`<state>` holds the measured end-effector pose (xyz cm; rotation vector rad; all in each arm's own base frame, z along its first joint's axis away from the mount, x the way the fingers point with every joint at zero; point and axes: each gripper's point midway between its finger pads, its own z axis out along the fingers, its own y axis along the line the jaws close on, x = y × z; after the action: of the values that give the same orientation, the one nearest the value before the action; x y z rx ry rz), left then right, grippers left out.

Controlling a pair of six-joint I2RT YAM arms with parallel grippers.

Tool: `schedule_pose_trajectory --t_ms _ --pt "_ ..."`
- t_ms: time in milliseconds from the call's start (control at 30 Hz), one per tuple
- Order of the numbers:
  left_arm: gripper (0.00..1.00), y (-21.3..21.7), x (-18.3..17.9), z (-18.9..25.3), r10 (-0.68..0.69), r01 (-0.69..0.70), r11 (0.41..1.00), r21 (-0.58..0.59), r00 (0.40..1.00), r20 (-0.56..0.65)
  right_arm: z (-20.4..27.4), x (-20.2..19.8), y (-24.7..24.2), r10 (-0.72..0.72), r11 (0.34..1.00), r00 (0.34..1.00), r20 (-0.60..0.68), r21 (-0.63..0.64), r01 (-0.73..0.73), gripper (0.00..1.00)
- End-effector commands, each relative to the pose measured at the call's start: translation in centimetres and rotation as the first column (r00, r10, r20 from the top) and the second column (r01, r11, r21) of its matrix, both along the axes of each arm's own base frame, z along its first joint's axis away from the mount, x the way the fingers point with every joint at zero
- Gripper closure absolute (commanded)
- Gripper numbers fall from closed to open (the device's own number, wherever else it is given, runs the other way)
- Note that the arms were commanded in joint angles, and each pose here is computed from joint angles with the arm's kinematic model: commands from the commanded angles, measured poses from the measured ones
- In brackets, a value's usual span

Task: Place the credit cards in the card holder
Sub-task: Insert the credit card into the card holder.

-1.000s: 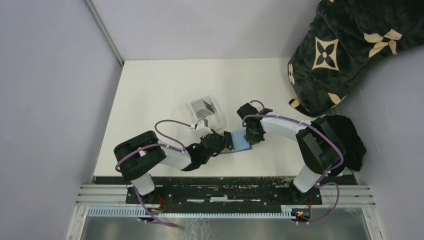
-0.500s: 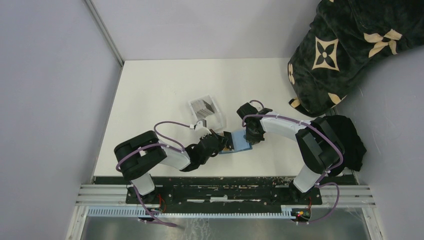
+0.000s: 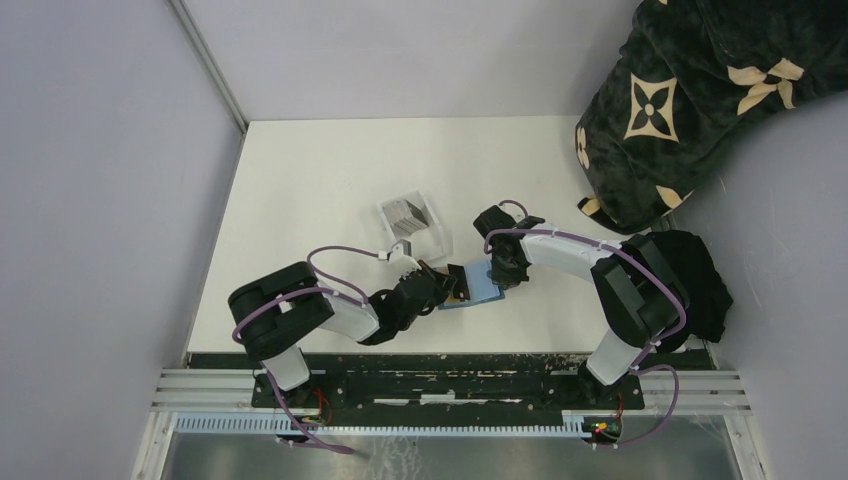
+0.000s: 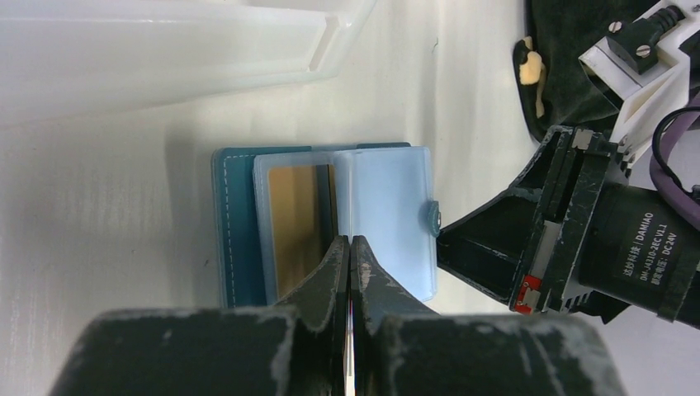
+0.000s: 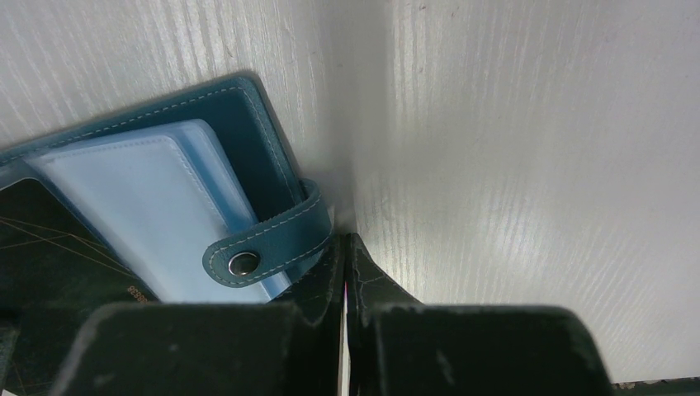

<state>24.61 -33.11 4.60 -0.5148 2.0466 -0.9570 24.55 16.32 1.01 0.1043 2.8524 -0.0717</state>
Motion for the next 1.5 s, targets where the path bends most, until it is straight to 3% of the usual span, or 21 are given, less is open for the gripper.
schedule_pose_trajectory --t_ms 0,1467 --pt "0.97 -0.5 0.3 1.8 0.018 -0.017 0.996 -0.093 1.0 0.017 -2.0 -0.5 0.8 0.004 1.0 0.999 -0.037 0.016 -0.004 0.99" --pt "0.97 -1.2 0.5 -0.1 0.05 -0.053 0.991 -0.122 0.998 -0.029 -2.4 -0.8 0.5 0.015 1.0 0.998 -0.057 -0.001 -0.015 0.99"
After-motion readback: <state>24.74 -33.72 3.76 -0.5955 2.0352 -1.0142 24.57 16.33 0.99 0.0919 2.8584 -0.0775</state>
